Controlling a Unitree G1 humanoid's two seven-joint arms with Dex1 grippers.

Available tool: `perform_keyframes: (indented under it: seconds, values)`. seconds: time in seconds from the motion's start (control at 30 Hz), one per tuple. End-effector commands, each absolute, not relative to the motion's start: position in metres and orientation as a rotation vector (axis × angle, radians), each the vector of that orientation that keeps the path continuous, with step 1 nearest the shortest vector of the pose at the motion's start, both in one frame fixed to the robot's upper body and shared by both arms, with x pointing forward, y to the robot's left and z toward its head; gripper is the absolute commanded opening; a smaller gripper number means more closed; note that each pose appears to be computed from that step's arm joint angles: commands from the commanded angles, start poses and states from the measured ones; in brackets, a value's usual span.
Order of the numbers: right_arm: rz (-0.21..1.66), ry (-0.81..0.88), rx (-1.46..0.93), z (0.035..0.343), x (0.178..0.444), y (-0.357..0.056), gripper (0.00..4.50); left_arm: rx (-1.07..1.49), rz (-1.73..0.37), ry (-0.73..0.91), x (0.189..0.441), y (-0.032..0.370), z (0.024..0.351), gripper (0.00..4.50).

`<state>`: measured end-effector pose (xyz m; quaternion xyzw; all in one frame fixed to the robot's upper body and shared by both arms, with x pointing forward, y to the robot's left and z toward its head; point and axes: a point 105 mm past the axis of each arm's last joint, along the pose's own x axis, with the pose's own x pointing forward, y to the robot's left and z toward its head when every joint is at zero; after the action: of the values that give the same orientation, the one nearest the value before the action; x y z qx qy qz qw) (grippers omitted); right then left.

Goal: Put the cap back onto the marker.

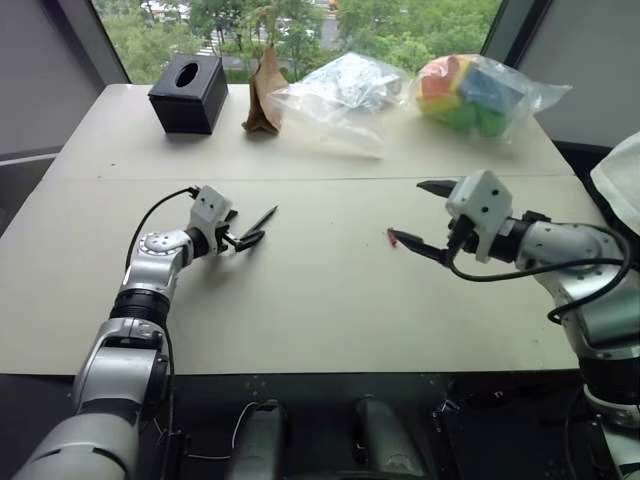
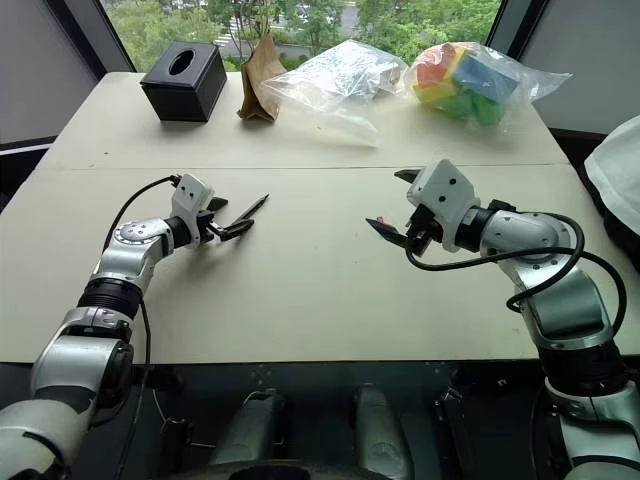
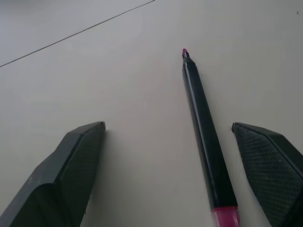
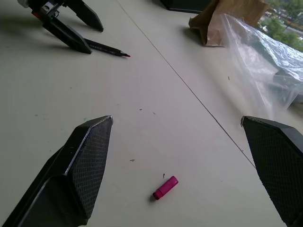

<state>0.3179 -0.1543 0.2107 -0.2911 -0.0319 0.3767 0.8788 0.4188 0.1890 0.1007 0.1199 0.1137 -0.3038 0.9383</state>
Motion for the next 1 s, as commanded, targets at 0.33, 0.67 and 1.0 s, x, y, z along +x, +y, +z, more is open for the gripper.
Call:
perform_keyframes:
  seconds: [0.33,0.67,1.0]
  values:
    - [0.759,-0.135,-0.641,0.227,0.314,-0.157,4.50,0.247,-0.627,0.328,0.414,0.192,0.078,0.73]
    - [0.770,-0.133,-0.640,0.225,0.315,-0.155,4.50,0.234,-0.639,0.340,0.409,0.193,0.073,0.05]
    - [0.708,-0.109,-0.511,0.197,0.330,-0.151,4.50,0.208,-0.817,0.189,0.383,0.172,0.113,0.05]
